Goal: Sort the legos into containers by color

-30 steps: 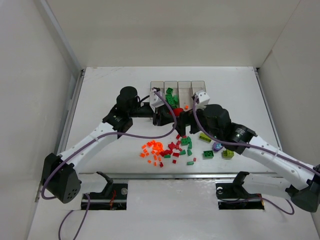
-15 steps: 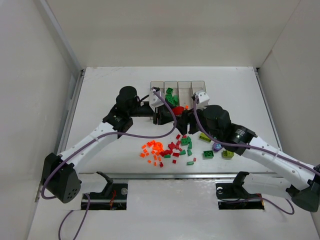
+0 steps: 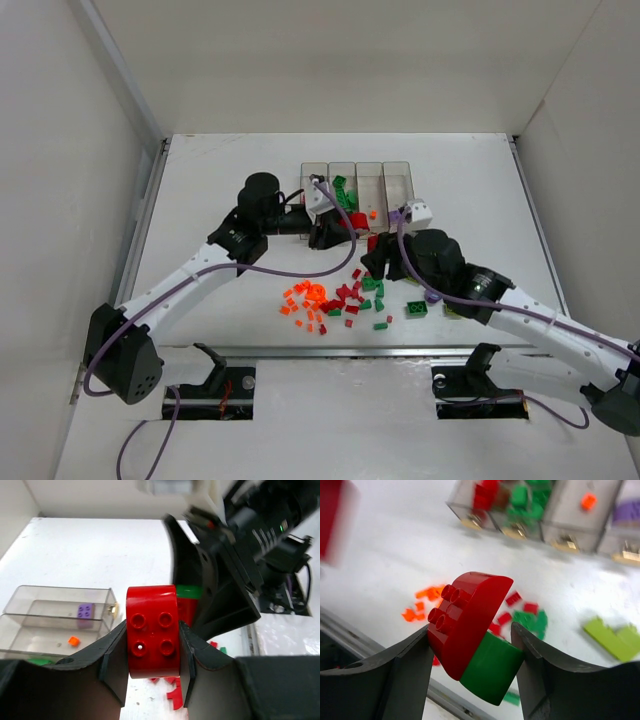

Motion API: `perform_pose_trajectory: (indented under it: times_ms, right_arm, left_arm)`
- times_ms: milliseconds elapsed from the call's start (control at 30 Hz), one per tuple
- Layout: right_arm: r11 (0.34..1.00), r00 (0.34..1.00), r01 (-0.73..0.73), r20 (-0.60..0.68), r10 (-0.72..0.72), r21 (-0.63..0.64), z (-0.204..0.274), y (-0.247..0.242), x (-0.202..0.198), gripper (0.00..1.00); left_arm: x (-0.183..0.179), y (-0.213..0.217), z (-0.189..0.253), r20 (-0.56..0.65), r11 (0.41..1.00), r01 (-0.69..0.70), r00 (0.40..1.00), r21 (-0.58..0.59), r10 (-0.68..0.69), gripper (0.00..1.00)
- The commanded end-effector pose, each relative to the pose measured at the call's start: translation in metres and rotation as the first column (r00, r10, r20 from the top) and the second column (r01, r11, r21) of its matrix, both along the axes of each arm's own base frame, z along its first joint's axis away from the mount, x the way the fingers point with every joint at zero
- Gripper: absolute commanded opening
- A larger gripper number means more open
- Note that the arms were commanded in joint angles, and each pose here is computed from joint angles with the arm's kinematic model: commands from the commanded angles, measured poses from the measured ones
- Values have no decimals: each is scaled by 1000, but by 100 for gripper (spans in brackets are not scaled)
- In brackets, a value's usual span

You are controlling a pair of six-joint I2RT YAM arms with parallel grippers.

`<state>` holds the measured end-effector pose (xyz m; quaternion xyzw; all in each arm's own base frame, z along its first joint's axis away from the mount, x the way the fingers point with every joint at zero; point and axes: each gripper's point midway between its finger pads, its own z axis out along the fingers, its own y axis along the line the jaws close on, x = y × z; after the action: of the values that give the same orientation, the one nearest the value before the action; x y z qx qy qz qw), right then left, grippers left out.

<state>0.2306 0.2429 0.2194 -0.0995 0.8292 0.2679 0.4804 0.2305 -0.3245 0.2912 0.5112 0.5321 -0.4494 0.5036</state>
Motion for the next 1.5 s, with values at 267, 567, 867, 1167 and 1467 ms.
perform_pose_trajectory:
  times_ms: [267, 567, 867, 1167, 1467]
  right_arm:
    - [971, 965, 233, -132, -226, 46, -49, -49, -14, 0]
    - [913, 911, 406, -69, -407, -30, -19, -82, 2, 0]
    - [890, 888, 457, 59, -456, 2, 24, -84, 26, 0]
    - [961, 955, 269, 152, -256, -71, 39, -43, 68, 0]
    - [989, 983, 88, 172, -68, -115, 50, -32, 101, 0]
  left_arm:
    - [35, -4, 29, 68, 991, -125, 989, -51, 129, 0]
    - [99, -5, -10, -97, 913, -408, 909, -8, 406, 0]
    - [191, 40, -62, -39, 602, -796, 601, 57, 798, 0]
    - [214, 59, -131, -55, 529, -826, 530, 195, 846, 16]
    - [230, 64, -148, -32, 503, -830, 511, 239, 859, 80]
